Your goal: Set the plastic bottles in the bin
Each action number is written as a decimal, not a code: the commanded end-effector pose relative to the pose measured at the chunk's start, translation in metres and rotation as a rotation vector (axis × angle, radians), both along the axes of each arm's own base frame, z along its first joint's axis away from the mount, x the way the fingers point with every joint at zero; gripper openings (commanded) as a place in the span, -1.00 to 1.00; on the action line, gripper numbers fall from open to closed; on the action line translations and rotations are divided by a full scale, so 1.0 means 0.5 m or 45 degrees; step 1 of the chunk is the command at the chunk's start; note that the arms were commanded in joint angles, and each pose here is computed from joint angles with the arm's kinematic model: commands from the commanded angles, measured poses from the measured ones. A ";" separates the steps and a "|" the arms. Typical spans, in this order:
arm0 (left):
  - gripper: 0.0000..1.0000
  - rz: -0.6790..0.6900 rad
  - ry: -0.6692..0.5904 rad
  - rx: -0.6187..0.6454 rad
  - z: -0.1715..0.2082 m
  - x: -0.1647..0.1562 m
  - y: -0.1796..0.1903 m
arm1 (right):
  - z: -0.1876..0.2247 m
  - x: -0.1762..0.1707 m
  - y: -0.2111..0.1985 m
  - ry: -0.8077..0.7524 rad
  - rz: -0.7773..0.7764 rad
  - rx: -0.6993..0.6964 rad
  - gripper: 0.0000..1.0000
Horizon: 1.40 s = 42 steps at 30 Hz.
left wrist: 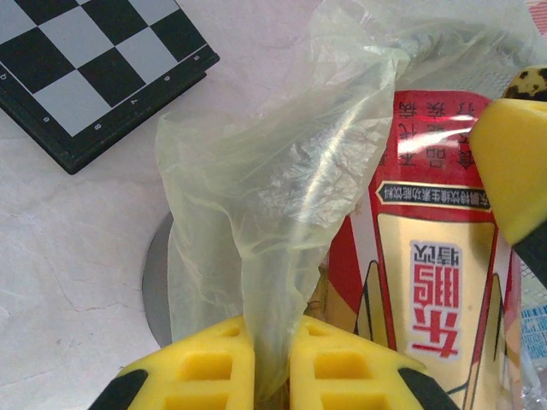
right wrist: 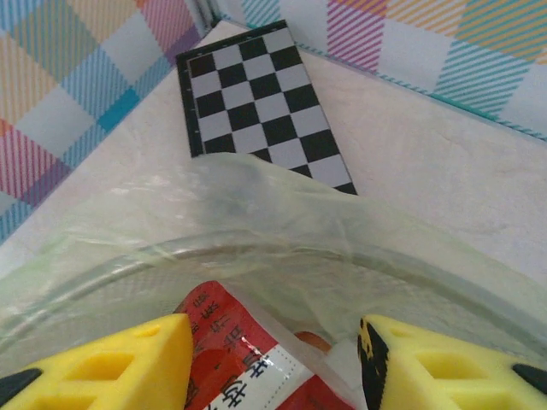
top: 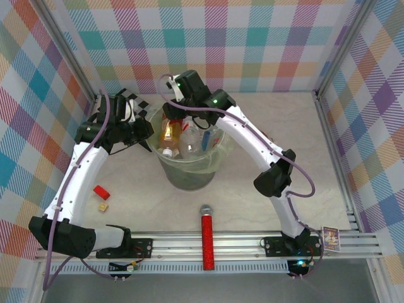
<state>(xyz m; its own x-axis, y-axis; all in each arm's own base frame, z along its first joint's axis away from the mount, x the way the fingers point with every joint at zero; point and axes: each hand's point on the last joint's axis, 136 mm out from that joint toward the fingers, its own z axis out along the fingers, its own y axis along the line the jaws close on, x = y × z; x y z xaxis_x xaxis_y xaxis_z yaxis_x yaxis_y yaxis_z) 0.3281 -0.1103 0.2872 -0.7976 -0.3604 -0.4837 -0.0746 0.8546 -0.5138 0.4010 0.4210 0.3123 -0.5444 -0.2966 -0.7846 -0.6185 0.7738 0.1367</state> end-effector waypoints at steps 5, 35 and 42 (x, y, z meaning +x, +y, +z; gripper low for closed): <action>-0.76 -0.013 -0.101 -0.068 0.053 0.021 -0.018 | 0.086 -0.042 -0.028 -0.039 0.030 0.092 0.23; -0.76 -0.014 -0.091 -0.073 0.045 0.025 -0.020 | -0.149 0.105 -0.628 0.569 -1.353 0.430 0.90; -0.76 -0.009 -0.092 -0.059 0.046 0.016 -0.015 | -0.285 0.138 -0.649 0.826 -1.757 0.740 0.98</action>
